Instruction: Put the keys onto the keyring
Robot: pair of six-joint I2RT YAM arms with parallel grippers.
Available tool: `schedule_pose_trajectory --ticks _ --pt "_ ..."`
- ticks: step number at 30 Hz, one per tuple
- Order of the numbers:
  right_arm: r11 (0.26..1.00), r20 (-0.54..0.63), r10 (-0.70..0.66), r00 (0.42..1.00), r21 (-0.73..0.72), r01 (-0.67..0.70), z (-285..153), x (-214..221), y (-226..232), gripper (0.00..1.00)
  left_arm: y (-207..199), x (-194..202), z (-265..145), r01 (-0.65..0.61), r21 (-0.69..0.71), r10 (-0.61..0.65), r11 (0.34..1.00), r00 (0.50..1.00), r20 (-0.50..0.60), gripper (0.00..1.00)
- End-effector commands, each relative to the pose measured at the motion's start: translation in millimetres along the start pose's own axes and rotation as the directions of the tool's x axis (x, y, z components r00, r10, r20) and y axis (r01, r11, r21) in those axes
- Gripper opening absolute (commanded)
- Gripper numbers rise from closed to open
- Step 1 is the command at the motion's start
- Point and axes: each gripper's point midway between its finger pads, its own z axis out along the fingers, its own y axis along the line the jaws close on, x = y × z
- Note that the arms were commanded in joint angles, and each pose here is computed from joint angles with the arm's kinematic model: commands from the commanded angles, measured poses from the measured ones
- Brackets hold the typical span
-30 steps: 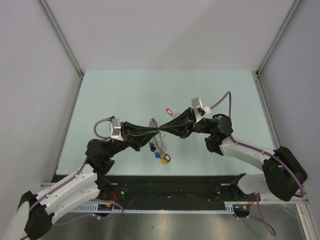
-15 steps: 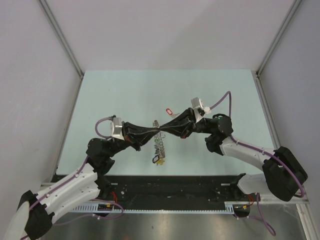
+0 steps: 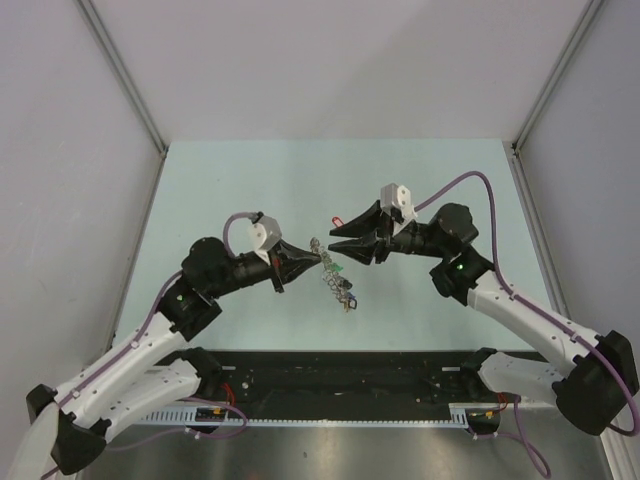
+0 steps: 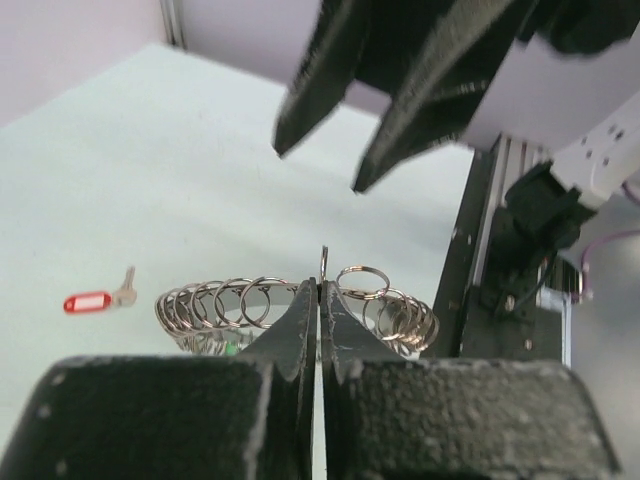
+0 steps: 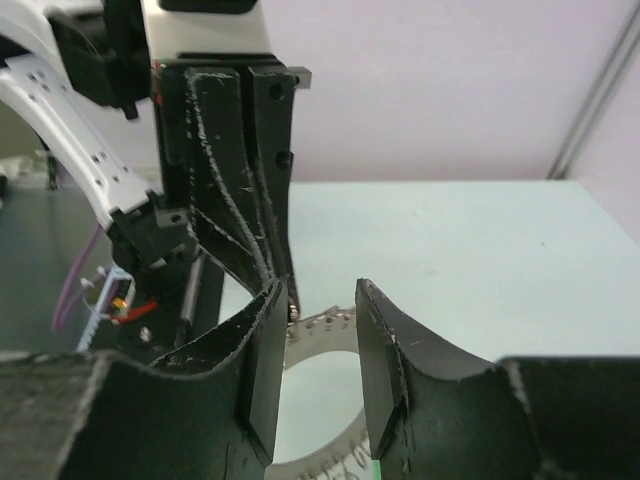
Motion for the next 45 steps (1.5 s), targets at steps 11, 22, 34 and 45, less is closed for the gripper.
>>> schedule_pose_trajectory --ticks 11,22,34,45 --pt "0.986 -0.252 -0.024 0.967 -0.166 -0.019 0.1 40.9 10.8 0.32 -11.3 -1.6 -2.3 -0.087 0.092 0.099 0.992 0.986 -0.134 0.0" --pt "0.976 -0.273 -0.025 0.962 -0.215 -0.036 8.8 50.4 19.8 0.3 -10.7 -2.0 -2.4 -0.085 0.087 0.096 0.993 0.986 -0.134 0.0" --pt "0.978 -0.305 -0.01 0.952 -0.201 -0.054 8.5 59.1 20.7 0.05 -12.9 -5.7 -3.2 -0.086 0.093 0.097 0.992 0.988 -0.121 0.01" --pt "0.975 -0.227 -0.066 0.972 -0.221 0.014 11.3 36.6 24.9 0.0 -18.4 -14.2 -12.9 -0.093 0.079 0.094 0.993 0.996 -0.011 0.48"
